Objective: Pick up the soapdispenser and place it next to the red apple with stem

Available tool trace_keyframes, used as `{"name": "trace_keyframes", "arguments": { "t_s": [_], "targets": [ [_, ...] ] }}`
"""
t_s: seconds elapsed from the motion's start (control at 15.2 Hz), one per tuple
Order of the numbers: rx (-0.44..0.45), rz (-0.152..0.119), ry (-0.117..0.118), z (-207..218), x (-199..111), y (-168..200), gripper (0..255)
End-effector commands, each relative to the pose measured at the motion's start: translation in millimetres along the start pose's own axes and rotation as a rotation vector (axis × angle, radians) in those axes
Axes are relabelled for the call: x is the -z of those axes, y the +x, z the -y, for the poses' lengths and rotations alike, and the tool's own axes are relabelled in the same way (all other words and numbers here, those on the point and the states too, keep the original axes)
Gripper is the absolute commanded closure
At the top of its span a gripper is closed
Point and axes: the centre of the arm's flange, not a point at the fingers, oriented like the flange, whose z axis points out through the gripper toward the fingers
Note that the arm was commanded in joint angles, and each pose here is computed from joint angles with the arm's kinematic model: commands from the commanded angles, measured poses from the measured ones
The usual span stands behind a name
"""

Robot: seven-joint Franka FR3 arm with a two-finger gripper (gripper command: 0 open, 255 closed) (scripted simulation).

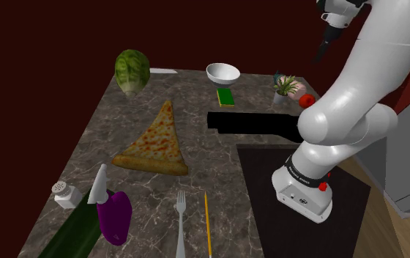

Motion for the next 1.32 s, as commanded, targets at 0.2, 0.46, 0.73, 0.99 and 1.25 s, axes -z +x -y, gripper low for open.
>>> {"name": "trace_keyframes", "arguments": {
  "t_s": [0.2, 0.46, 0.73, 0.99, 1.25],
  "targets": [
    [-0.246, -0.006, 0.049, -0.7, -47.3, 42.7, 0],
    [-0.439, -0.011, 0.088, -6.2, -85.9, 76.3, 0],
    [-0.565, -0.015, 0.114, -11.8, -116.3, 97.7, 0],
    [-0.565, -0.015, 0.114, -9.6, -137.3, 98.7, 0],
    [-0.565, -0.015, 0.114, -8.2, -150.8, 99.3, 0]
  ]
}}
